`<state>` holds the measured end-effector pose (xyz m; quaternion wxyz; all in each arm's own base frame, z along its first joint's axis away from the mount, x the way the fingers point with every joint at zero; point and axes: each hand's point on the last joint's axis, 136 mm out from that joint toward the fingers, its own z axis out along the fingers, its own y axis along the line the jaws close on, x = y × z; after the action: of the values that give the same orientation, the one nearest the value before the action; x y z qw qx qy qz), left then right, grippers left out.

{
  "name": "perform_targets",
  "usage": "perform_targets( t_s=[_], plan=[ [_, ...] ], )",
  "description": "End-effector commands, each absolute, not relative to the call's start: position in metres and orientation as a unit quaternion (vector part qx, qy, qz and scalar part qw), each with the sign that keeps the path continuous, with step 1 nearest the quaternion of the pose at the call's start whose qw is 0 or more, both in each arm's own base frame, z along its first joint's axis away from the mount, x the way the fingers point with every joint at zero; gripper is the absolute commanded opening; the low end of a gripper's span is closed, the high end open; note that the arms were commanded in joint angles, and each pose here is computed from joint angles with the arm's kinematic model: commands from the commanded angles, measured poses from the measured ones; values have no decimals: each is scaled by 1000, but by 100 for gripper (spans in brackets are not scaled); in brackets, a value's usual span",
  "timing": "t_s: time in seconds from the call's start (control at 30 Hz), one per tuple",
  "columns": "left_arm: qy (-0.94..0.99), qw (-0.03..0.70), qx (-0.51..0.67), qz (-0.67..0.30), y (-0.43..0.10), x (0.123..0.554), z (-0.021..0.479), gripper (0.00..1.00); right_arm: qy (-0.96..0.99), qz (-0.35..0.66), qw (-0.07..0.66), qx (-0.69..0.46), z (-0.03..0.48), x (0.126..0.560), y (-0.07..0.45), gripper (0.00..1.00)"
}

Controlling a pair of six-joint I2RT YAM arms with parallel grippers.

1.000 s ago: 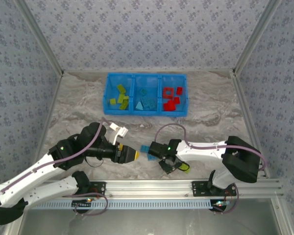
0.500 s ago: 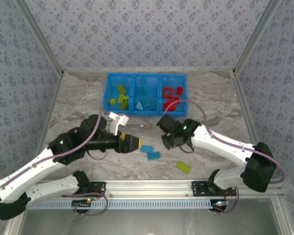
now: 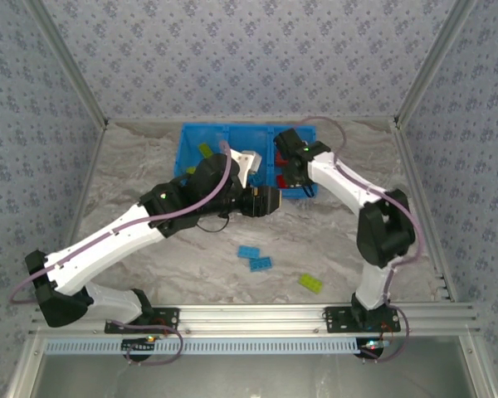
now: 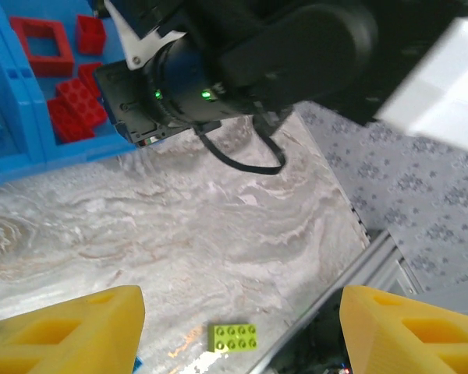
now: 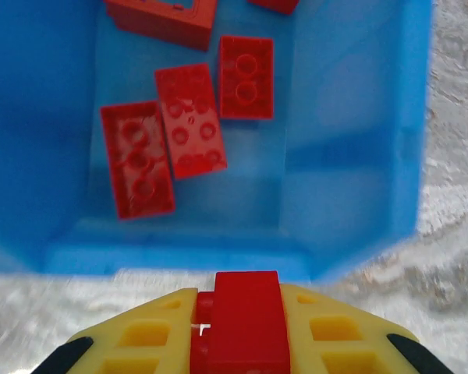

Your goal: Sort the legos into containers by color

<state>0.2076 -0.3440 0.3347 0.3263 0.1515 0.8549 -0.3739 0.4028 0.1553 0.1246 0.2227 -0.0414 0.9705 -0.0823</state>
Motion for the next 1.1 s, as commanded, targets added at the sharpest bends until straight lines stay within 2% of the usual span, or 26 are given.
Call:
perform_targets(
  t_s=[0.0,0.4,0.47,0.57,0.63,0.7,1.07],
  plan=[
    [848,358,148,-362,-339,217,351,67,966,-124,225,-39,116,425,146,21],
    [856,341,149,-358,-339,214,330,67,968,-160,190,-23,71,448,137,25],
    [856,340,151,-358,-339,213,329,67,969,-159,189,-22,70,448,137,31],
    [857,339,153,-356,-339,213,329,67,968,-156,194,-24,74,448,140,46],
    [858,337,154,-355,-339,213,327,67,967,-152,205,-25,84,449,144,52],
    [859,336,155,-354,-339,212,326,67,965,-144,220,-25,98,450,148,54],
    [852,321,211,-356,-335,187,318,67,934,-58,352,-18,247,436,160,53]
  ],
)
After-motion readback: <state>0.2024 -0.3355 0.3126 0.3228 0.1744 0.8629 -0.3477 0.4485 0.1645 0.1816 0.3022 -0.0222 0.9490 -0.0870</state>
